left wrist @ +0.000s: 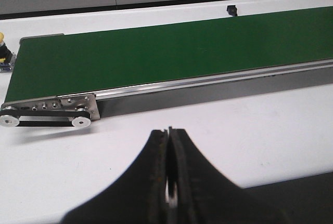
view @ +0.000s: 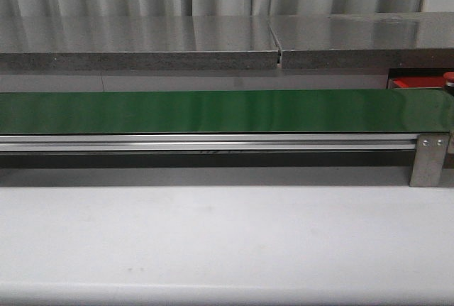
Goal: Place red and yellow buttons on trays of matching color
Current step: 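Carry the yellow button into the yellow tray and release it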
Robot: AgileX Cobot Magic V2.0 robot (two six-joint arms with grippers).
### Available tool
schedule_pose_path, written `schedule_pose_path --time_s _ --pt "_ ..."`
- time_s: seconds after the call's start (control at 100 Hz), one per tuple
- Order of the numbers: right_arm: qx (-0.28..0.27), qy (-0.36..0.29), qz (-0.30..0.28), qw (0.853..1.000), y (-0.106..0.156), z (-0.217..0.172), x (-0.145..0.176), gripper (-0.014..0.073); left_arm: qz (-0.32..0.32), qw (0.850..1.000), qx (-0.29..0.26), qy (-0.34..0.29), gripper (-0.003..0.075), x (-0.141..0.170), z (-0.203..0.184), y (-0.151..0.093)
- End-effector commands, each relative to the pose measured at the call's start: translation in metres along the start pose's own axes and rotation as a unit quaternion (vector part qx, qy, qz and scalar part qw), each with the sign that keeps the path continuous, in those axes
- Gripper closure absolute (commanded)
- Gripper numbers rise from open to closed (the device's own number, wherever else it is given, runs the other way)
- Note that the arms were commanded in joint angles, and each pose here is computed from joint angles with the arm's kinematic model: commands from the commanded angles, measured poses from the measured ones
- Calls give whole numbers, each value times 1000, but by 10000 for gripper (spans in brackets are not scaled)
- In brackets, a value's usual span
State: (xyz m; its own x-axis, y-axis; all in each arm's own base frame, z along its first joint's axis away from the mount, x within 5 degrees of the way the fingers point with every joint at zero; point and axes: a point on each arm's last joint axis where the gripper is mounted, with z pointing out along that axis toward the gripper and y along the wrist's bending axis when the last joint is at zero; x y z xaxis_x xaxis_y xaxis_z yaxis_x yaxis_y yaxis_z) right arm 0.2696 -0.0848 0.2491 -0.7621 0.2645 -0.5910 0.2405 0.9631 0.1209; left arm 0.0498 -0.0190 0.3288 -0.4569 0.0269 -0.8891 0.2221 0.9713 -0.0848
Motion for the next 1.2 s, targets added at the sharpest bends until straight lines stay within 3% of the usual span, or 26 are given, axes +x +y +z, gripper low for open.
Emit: schedule_pose_path --time_s 0.0,0.41,0.69,0.78,0.84,0.95,1.19 --pt "9 -50 6 999 -2 -7 -13 568 -7 999 7 -41 741 -13 -3 -2" --pt "13 2 32 999 -11 44 -4 568 -7 999 7 -41 741 -13 -3 -2" --pt "13 15 35 999 -13 53 -1 553 -7 999 7 -41 741 -13 -3 -2" --pt "13 16 35 999 -13 53 -1 414 -7 999 7 -41 741 -13 -3 -2" --pt "13 16 35 999 -13 53 -1 240 -7 999 7 -41 741 -13 -3 -2" --pt "12 17 35 999 -12 53 -1 55 -7 999 7 -41 741 -13 -3 -2" --pt "11 17 35 999 -12 51 -1 32 -7 999 7 -41 741 -13 -3 -2"
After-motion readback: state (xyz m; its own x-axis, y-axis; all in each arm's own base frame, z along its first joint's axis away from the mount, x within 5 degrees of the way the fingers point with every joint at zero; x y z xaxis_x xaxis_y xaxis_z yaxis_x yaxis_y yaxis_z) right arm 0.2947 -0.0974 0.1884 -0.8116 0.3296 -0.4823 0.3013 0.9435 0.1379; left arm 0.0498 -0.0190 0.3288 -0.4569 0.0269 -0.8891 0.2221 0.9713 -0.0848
